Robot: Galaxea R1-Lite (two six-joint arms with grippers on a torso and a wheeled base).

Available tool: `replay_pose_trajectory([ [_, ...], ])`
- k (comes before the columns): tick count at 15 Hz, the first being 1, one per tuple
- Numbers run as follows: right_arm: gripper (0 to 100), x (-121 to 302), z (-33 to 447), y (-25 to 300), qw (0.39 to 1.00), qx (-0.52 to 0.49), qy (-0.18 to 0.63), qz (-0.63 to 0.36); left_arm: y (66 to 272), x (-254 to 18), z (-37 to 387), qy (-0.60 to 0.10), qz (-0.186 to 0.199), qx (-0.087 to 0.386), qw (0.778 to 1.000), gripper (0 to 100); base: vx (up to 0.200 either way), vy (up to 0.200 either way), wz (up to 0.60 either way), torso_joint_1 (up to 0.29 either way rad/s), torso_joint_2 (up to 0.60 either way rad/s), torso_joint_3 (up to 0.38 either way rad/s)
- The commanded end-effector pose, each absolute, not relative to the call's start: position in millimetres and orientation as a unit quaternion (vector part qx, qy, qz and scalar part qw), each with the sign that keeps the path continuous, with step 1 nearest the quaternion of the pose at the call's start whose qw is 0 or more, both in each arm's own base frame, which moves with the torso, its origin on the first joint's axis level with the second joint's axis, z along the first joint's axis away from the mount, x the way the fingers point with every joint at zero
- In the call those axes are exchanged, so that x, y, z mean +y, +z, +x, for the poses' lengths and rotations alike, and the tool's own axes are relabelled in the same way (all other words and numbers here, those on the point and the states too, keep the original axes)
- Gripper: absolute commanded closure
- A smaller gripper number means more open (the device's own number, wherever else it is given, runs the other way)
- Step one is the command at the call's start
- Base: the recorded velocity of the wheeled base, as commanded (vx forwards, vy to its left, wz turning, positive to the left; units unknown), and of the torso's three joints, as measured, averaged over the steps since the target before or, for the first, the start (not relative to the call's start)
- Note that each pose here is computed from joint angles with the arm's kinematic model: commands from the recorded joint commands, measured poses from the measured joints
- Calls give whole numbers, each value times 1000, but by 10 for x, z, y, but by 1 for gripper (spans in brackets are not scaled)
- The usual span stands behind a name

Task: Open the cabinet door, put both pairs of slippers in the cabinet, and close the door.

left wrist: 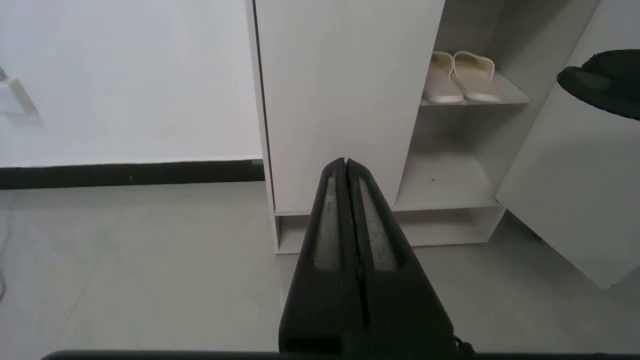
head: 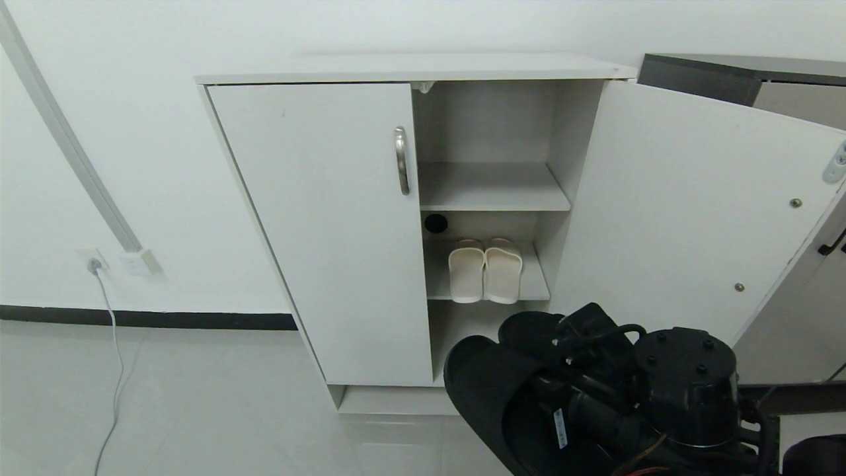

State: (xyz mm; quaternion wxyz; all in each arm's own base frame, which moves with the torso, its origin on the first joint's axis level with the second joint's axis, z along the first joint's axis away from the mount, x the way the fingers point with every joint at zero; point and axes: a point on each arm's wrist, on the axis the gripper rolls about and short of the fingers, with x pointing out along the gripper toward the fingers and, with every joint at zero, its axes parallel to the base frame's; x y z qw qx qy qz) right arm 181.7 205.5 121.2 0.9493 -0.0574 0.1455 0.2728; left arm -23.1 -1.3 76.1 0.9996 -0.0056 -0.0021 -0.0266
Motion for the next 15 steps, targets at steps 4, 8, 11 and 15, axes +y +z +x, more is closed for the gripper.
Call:
replay_pose_trajectory([
  [4, 100, 2403, 2001, 1080, 967, 121, 218, -52, 761, -13, -229, -27, -5, -1, 1000, 100, 0, 0, 0, 0, 0, 0],
  [8, 100, 2952, 2530, 1151, 987, 137, 87, 1, 761, -13, -229, -27, -5, -1, 1000, 100, 0, 0, 0, 0, 0, 0],
  [11, 100, 3084, 2799, 1564, 987, 157, 1, 28, 761, -13, -230, -28, -2, -1, 1000, 100, 0, 0, 0, 0, 0, 0],
  [15, 100, 3034, 2970, 1930, 994, 106, -1, 16, 761, -13, -230, -28, -2, -1, 1000, 100, 0, 0, 0, 0, 0, 0],
])
